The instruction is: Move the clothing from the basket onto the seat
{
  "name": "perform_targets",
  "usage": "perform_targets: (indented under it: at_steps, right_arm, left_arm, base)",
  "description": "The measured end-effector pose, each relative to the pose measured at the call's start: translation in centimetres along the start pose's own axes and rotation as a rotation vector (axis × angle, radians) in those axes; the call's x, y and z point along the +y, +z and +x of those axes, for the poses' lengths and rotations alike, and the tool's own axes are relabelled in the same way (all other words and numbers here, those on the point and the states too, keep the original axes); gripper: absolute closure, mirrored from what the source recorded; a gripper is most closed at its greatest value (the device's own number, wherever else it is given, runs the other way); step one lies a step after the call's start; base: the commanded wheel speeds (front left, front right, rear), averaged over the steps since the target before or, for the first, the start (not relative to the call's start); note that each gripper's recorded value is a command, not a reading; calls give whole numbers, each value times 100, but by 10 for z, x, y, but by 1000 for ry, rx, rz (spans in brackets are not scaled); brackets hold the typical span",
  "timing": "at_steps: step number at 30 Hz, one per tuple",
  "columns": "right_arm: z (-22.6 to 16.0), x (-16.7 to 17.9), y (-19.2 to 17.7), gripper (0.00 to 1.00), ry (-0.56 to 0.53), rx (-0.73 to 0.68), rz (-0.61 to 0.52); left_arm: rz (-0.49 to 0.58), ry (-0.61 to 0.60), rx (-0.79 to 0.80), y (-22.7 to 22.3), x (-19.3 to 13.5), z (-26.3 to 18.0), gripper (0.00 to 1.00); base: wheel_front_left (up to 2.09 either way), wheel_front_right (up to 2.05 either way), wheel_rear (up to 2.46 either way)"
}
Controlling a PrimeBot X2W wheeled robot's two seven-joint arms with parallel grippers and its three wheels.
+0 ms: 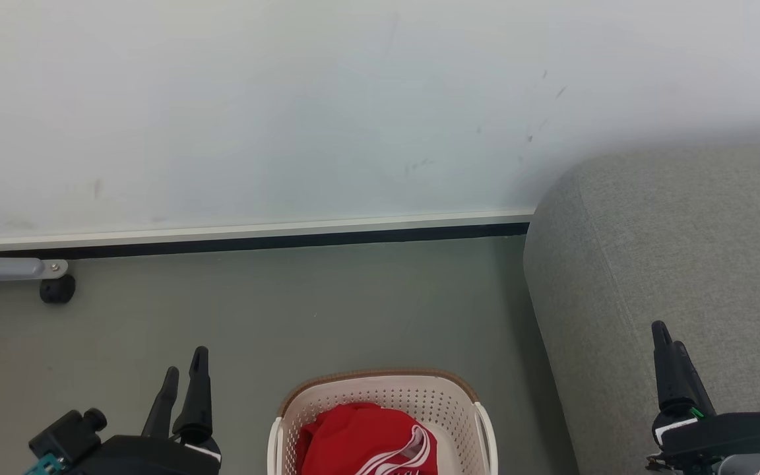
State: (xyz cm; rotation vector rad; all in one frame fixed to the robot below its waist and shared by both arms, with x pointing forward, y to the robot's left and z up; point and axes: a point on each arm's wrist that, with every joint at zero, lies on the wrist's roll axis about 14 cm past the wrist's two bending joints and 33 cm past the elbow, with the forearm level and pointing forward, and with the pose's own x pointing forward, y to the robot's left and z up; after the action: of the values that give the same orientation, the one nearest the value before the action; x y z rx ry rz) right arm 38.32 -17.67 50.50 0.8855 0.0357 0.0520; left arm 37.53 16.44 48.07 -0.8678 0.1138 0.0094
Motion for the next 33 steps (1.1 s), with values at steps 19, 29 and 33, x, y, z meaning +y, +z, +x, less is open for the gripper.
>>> perform_targets:
  at_steps: [19, 29, 33]
  right_arm:
    - [0, 17, 3, 0, 67, -25, -283]
    - [-1, 25, 5, 0, 103, -48, -412]
    - [-1, 29, 5, 0, 119, -56, -451]
  left_arm:
    - [250, -68, -52, 4, -22, 1, 0]
    - [372, -103, -91, 8, -32, -1, 0]
    - [404, -119, -106, 9, -36, -1, 0]
  base:
    - [0, 0, 0]
    - [0, 0, 0]
    - [0, 0, 0]
